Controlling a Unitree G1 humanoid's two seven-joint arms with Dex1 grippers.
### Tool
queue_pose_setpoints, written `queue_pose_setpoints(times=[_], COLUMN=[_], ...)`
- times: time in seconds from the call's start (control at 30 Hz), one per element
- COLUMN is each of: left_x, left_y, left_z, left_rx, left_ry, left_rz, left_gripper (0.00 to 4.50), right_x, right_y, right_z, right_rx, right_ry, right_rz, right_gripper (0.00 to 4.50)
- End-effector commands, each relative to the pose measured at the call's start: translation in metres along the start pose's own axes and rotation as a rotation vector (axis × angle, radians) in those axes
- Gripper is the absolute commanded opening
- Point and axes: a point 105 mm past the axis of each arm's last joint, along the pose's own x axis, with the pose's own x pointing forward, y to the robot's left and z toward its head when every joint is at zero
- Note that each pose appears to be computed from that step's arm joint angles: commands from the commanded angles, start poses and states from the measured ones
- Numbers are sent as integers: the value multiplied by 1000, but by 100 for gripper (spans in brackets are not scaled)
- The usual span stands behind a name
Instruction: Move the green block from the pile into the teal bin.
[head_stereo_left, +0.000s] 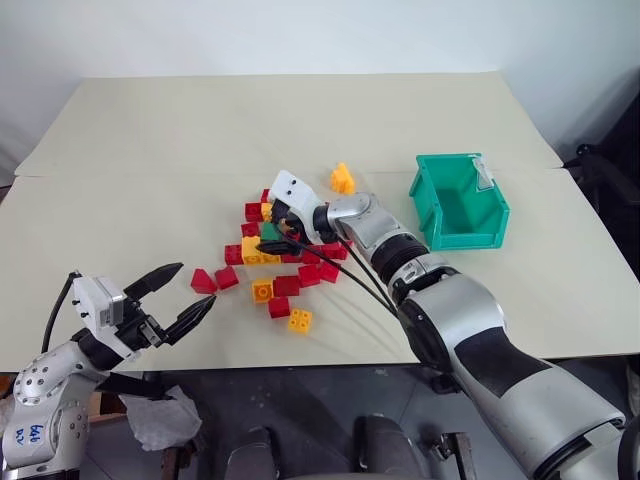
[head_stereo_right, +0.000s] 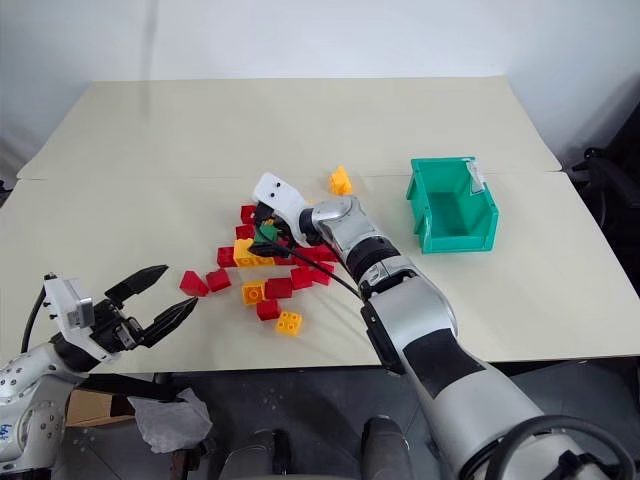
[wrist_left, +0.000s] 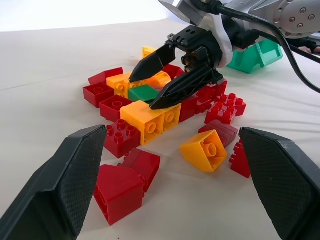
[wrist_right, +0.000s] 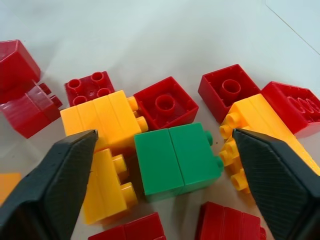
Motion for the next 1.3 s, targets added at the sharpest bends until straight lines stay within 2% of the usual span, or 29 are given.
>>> queue_pose_setpoints(times=[0.03,0.07,0.17,0.37,0.6,0.8,1.03,1.13,1.3], left_x=[1,2,3,4,4,4,8,9,8], left_y=[1,1,1,0,0,1,2,2,-1], left_z=[9,9,9,8,8,9,8,9,7], left_rx=[40,41,42,42,41,45,44,44,37], left_ry=[-25,-26,-31,-35,-36,-36,-34,-38,-36], left_rz=[-2,-2,-1,-2,0,-3,-20,-22,-19], left_gripper=[450,450,450,450,450,450,450,450,450], right_x=[0,0,-1,-6,-14,-23,-26,-22,-16], right_y=[5,5,3,-5,-12,-18,-17,-14,-14], right_z=[-17,-18,-21,-23,-24,-5,-16,-14,-11], right_rx=[10,12,22,42,29,68,92,116,94], right_ry=[62,67,79,84,96,-34,8,-8,-28], right_rz=[31,32,18,-24,-36,-8,6,2,-28], right_gripper=[447,447,388,193,193,193,193,250,419])
